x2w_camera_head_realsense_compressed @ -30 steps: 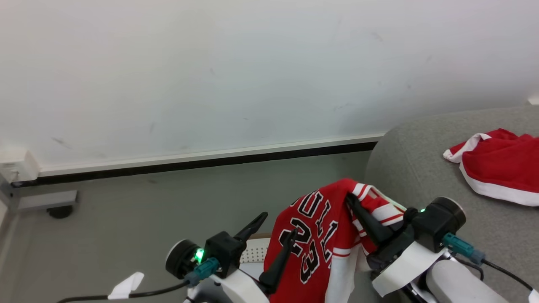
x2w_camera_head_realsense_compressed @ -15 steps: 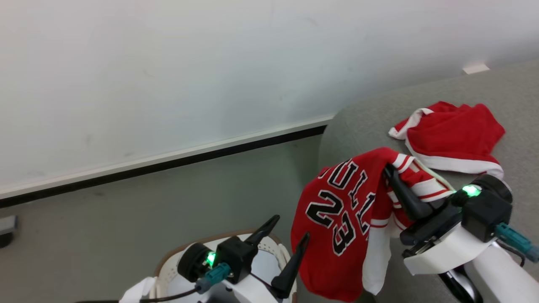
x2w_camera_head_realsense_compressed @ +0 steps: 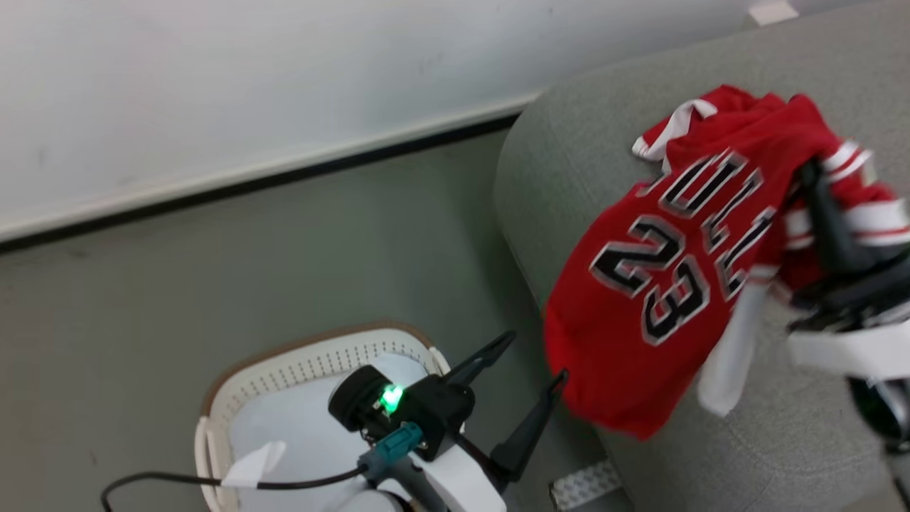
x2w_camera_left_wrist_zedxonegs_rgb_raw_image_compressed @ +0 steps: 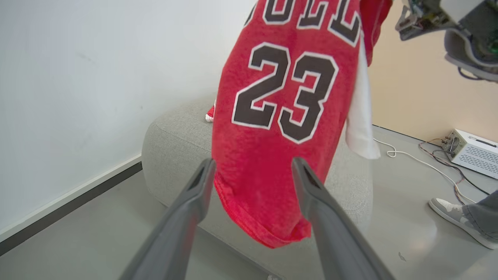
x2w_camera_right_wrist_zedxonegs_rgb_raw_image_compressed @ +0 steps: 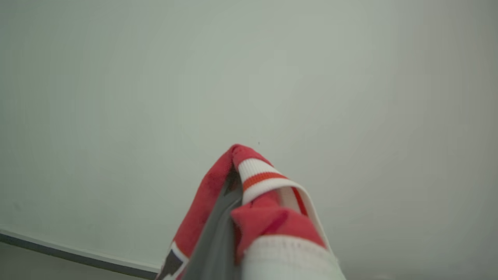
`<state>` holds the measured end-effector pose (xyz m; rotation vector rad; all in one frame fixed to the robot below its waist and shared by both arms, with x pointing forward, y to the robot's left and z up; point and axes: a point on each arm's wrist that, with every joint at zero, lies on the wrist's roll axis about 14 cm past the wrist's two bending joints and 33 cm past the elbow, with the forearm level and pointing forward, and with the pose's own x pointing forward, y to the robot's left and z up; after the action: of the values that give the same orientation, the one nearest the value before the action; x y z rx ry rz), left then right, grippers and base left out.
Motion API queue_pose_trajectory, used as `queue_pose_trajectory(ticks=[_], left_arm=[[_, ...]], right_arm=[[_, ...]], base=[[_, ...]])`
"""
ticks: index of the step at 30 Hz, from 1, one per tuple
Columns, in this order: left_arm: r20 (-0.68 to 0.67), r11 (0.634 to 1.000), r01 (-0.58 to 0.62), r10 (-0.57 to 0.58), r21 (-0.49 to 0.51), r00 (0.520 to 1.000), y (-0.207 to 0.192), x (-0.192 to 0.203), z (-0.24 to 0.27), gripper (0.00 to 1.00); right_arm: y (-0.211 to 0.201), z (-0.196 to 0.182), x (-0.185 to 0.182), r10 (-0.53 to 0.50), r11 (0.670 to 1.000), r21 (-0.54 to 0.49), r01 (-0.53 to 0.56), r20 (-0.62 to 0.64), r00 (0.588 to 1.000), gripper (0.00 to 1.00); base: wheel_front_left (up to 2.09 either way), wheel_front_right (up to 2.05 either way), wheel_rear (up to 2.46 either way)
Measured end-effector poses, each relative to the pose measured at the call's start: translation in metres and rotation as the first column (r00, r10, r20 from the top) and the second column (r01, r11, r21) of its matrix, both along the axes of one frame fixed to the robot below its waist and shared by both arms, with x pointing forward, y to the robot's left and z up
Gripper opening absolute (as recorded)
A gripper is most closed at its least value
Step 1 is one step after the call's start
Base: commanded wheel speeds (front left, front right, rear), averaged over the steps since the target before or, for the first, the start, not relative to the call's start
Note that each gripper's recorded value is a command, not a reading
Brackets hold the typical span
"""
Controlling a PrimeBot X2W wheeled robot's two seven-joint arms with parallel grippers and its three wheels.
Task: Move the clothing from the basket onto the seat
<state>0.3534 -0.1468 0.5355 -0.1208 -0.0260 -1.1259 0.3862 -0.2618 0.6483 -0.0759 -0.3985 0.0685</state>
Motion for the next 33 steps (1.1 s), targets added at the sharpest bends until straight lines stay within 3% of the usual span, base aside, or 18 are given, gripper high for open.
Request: queue_pose_trajectory(ticks=[7,12,18,20,24,28,31,32,33], left_arm=[[-0.029,1.000,0.000,0.000,0.006,1.000,0.003,0.035,-0.025,1.00],[-0.071,0.998,-0.047,0.049,0.031,0.996,0.018,0.068,-0.056,1.00],[-0.127,0.994,-0.099,0.104,0.043,0.987,0.036,0.095,-0.092,1.00],[-0.150,0.991,-0.121,0.128,0.054,0.980,0.042,0.102,-0.105,1.00],[-0.177,0.986,-0.156,0.165,0.065,0.970,0.054,0.109,-0.122,1.00],[-0.184,0.982,-0.173,0.184,0.076,0.965,0.059,0.111,-0.128,1.00],[-0.184,0.981,-0.181,0.191,0.072,0.964,0.059,0.109,-0.125,1.00],[-0.186,0.981,-0.180,0.190,0.072,0.964,0.059,0.108,-0.124,1.00],[-0.188,0.980,-0.183,0.194,0.074,0.963,0.059,0.108,-0.124,1.00]], right_arm=[[-0.042,0.020,0.062,-0.102,0.994,-0.021,0.103,0.037,0.994,0.00],[-0.081,0.055,0.117,-0.185,0.982,-0.031,0.189,0.086,0.979,0.00],[-0.146,0.091,0.162,-0.362,0.928,-0.031,0.371,0.157,0.919,0.00],[-0.162,0.078,0.174,-0.412,0.907,-0.035,0.420,0.127,0.902,0.00],[-0.186,0.014,0.187,-0.482,0.876,-0.014,0.482,-0.005,0.876,0.00],[-0.208,-0.076,0.160,-0.546,0.830,0.008,0.558,-0.190,0.816,0.00],[-0.215,-0.123,0.128,-0.570,0.795,0.035,0.605,-0.296,0.766,0.19],[-0.212,-0.140,0.118,-0.567,0.790,0.041,0.612,-0.334,0.753,0.41],[-0.206,-0.157,0.109,-0.554,0.784,0.065,0.617,-0.376,0.743,1.00]], base=[[0.00,0.00,0.00],[0.00,0.00,0.00],[0.00,0.00,0.00],[0.00,0.00,0.00],[0.00,0.00,0.00],[0.00,0.00,0.00],[0.00,0.00,0.00],[0.00,0.00,0.00],[0.00,0.00,0.00]])
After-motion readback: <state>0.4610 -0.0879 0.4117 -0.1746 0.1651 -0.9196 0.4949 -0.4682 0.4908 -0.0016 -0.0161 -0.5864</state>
